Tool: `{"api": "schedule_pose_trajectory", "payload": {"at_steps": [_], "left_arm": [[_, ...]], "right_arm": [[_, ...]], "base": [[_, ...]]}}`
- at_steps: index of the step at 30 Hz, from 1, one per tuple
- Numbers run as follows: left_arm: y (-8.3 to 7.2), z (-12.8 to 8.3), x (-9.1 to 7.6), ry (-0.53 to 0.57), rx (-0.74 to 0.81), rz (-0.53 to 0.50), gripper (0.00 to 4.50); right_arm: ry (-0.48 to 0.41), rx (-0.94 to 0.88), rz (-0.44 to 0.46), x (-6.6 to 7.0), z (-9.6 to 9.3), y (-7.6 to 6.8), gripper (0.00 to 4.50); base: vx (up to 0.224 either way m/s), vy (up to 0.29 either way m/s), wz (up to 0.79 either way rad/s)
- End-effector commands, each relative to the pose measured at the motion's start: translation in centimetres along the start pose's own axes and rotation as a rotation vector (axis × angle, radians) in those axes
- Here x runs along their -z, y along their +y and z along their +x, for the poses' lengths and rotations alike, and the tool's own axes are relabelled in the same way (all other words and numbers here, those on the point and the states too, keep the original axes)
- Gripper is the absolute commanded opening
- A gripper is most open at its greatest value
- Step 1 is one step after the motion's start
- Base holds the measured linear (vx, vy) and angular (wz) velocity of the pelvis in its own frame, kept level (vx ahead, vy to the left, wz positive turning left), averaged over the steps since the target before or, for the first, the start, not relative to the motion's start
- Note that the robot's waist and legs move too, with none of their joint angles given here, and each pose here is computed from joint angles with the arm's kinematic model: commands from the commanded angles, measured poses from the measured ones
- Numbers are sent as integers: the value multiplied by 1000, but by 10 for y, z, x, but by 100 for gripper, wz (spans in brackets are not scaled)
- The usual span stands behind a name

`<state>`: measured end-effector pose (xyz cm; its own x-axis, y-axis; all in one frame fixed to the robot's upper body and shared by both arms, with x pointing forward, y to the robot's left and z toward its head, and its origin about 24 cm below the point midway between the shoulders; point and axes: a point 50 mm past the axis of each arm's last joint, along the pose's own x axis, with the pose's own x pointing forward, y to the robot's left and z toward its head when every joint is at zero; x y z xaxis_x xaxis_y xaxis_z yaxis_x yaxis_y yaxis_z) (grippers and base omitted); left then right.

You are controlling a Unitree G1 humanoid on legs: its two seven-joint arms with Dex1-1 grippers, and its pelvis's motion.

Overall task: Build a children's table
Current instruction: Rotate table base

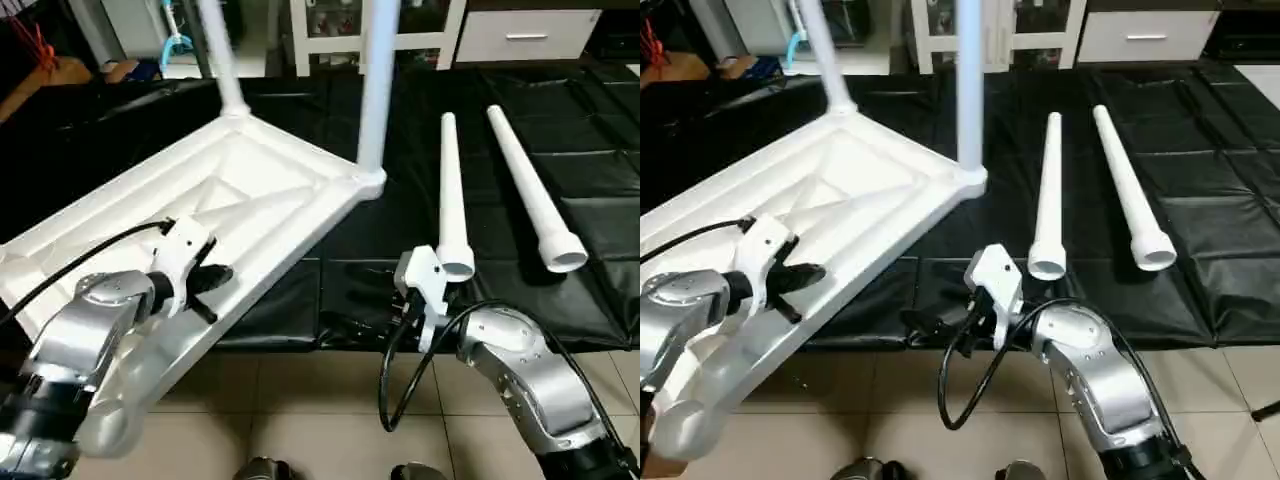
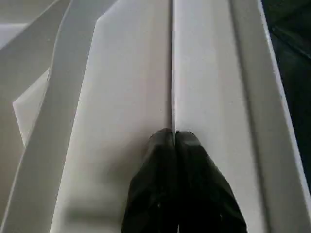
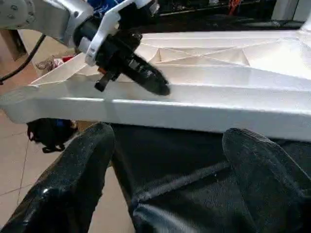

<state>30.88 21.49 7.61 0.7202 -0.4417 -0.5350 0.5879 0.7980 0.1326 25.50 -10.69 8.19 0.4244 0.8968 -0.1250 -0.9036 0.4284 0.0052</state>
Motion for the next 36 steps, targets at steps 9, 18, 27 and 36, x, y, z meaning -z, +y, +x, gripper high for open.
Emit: {"api": "schedule_pose_trajectory", "payload": {"at_steps": [9, 18, 27, 36], "left_arm": [[12, 40, -67, -225, -118, 203, 2], [10, 58, -96, -322, -184, 225, 2], [27, 34, -99, -414, -126, 48, 90], [11, -41, -47, -259, 228, 152, 112]], "right_arm": [[-3, 14, -11, -3, -1, 1, 390], [5, 33, -15, -2, -1, 1, 390], [10, 30, -17, -2, 2, 3, 390], [4, 19, -13, -2, 5, 3, 390]], "base": [[0, 0, 0], [0, 0, 0], [0, 0, 0], [0, 0, 0]]}}
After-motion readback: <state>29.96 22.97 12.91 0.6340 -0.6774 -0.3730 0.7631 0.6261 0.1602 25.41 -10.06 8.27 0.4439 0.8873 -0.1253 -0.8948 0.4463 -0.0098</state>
